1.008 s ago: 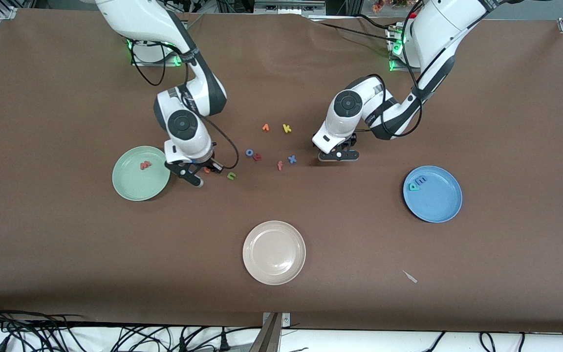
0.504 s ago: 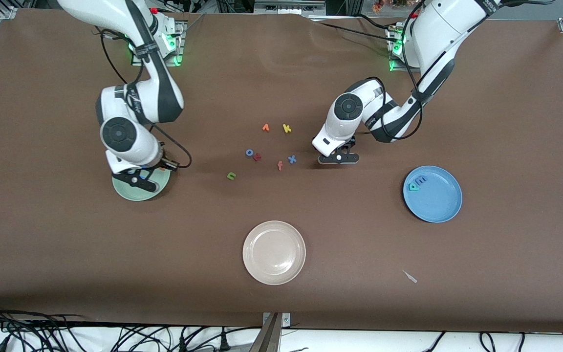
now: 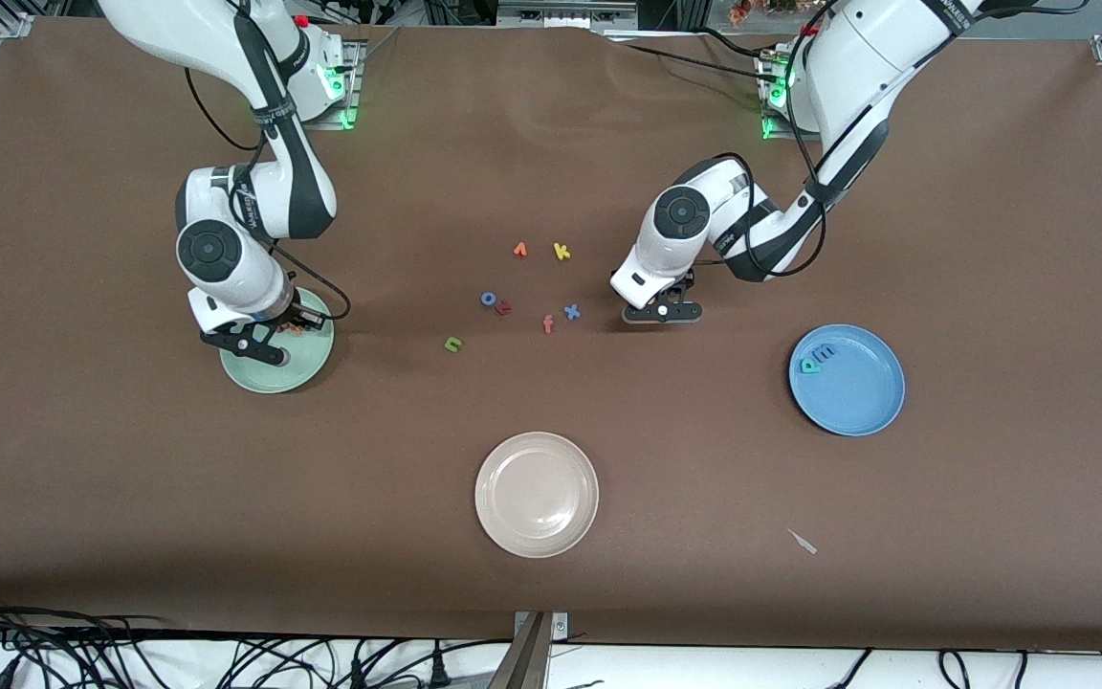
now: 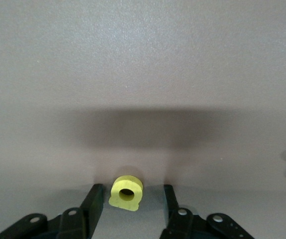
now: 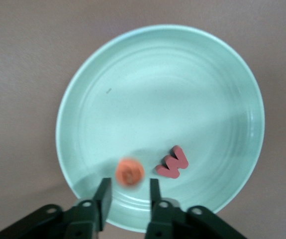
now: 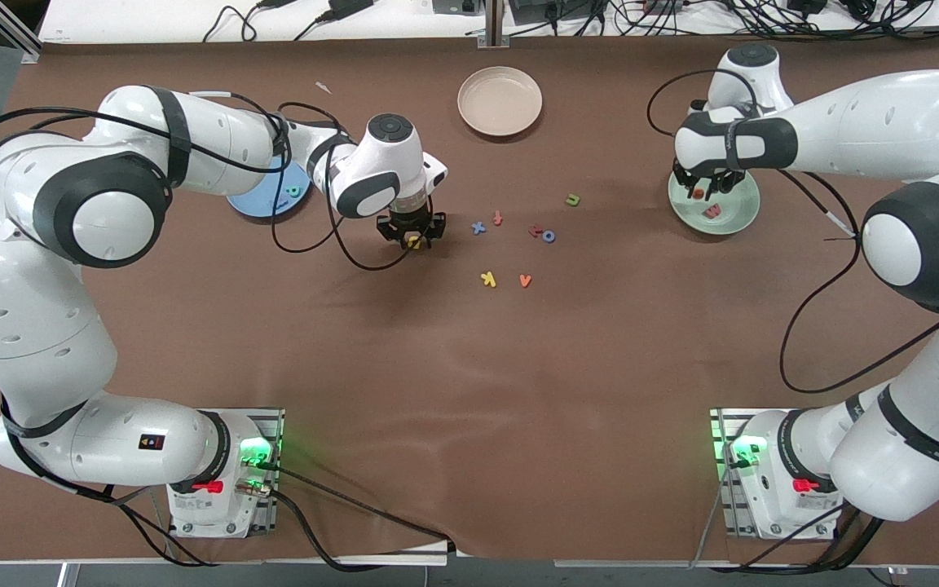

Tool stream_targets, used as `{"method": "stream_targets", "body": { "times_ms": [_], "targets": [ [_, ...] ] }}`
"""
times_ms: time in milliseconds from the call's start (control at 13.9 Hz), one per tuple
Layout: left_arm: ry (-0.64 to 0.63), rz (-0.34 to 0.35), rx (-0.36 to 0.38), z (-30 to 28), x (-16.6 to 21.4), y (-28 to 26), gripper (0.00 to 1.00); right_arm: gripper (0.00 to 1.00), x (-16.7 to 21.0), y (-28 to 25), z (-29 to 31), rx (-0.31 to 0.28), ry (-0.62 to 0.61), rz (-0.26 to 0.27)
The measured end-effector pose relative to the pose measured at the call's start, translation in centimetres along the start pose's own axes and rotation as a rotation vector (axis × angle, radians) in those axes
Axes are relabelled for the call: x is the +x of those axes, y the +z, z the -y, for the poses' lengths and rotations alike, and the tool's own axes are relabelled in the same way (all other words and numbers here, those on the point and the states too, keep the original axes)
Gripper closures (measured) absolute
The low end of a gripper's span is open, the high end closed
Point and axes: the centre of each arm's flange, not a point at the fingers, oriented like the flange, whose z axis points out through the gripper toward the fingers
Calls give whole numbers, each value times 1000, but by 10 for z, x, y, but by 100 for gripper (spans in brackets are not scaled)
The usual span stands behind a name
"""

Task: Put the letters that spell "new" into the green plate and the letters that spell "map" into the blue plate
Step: 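Carry the orange e to the green plate while the left gripper grasps the yellow a, then drop the yellow a on the blue plate while the right gripper grasps the green u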

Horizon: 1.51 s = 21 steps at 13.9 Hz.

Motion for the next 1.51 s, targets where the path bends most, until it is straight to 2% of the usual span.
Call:
{"method": "stream_targets", "body": {
  "times_ms": [144,216,432,504,720,864,1080,1296,1512],
  "targets": [
    [-1,-1,0,0,1,0,55,37,-1,2,0,1,0,-2],
    [-1,-2,-1,0,1,-1,60,31,-2,1,0,3,0,-3],
    [0,-4,-1,0,2,-1,65,29,-10,-6,16,20,32,-7],
    [2,-6,1,0,2,-2,70,28,-17,-10,30,31,52,-9],
    [5,-10,8,2,6,-3,72,27,-37,-26,79,68,114,-27],
    [21,5,53,10,15,-5,72,26,-45,-38,105,94,154,-41],
    [74,68,134,28,43,-27,72,25,-51,-45,141,118,206,-53],
    [169,181,171,70,84,-61,72,26,-55,-34,173,121,244,-51],
    [286,255,144,147,127,-85,72,25,-56,-29,191,125,259,-53]
  ]
}}
